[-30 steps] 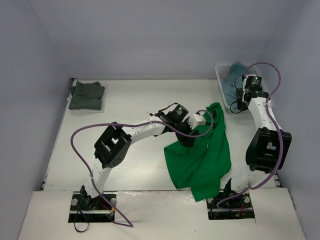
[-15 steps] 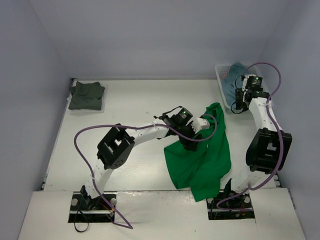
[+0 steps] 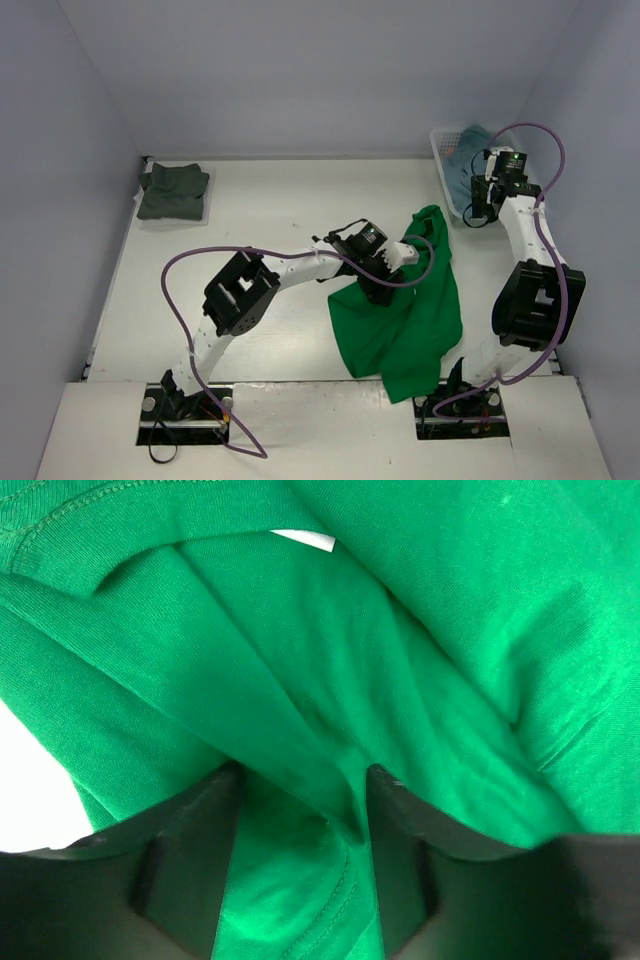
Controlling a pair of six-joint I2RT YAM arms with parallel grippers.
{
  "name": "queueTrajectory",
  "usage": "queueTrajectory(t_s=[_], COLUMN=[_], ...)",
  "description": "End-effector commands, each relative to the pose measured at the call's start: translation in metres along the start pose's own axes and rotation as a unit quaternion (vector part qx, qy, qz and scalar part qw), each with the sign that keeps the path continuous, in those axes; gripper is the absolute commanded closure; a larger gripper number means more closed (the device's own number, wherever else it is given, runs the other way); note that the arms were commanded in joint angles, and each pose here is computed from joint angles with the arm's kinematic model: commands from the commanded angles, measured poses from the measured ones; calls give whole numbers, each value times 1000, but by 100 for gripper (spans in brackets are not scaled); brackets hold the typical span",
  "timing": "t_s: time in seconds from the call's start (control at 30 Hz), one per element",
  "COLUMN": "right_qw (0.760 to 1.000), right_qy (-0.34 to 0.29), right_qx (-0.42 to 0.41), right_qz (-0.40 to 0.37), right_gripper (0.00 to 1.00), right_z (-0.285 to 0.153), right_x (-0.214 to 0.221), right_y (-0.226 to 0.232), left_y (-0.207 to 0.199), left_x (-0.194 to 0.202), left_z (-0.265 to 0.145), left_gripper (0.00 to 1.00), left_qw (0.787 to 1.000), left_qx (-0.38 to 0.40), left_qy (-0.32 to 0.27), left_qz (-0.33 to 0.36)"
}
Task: Fold and stack the t-shirts
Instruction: Move the tshirt to the center of the board
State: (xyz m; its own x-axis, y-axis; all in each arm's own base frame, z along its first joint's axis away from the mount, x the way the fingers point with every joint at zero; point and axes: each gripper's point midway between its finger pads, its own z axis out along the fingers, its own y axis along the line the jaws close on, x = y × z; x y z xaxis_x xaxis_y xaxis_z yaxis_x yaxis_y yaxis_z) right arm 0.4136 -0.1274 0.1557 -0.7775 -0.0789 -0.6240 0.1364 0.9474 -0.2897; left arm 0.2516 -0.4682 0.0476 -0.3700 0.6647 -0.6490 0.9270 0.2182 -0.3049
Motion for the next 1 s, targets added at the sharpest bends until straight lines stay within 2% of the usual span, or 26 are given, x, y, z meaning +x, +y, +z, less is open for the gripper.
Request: queueTrajectory(t_s=[0.0,0.03,0.13,0.17,0.2,0.27,0.37,0.57,0.8,0.97], right_qw=[999,999,999,997,993,988,982,978,977,976], right_qy=[-37,-37,-41,-47,-52,-39,-30,-36,-21,-21], right_qx=[3,0,-32,-58,-101,-134,-139,-160,-153,-157], right_qz=[7,6,-2,-16,-31,-69,-121,-127,-147,-152], right_gripper=[43,43,44,44,44,44,45,45,45,45], right_z=[-18,-18,-19,-22,-26,-27,-28,-33,-26,-25], right_x=[-19,-19,-18,-19,-19,-10,-1,-2,2,-1], right_y=[-6,-4,9,20,41,66,97,109,125,133], left_y=[-8,-8,-6,-4,-1,5,16,49,100,129], left_x=[-38,-37,-37,-37,-39,-41,-44,-51,-61,-50], left_z=[-14,-13,-15,-16,-20,-25,-35,-74,-158,-218], left_gripper=[56,65,81,91,95,100,100,100,100,100], left_qw=[999,999,999,999,998,998,997,992,977,963], left_qx=[0,0,-7,-12,-24,-39,-58,-108,-174,-216], left_qy=[-44,-43,-41,-40,-41,-41,-45,-67,-125,-157], left_qz=[26,26,31,34,38,40,39,26,-12,-40])
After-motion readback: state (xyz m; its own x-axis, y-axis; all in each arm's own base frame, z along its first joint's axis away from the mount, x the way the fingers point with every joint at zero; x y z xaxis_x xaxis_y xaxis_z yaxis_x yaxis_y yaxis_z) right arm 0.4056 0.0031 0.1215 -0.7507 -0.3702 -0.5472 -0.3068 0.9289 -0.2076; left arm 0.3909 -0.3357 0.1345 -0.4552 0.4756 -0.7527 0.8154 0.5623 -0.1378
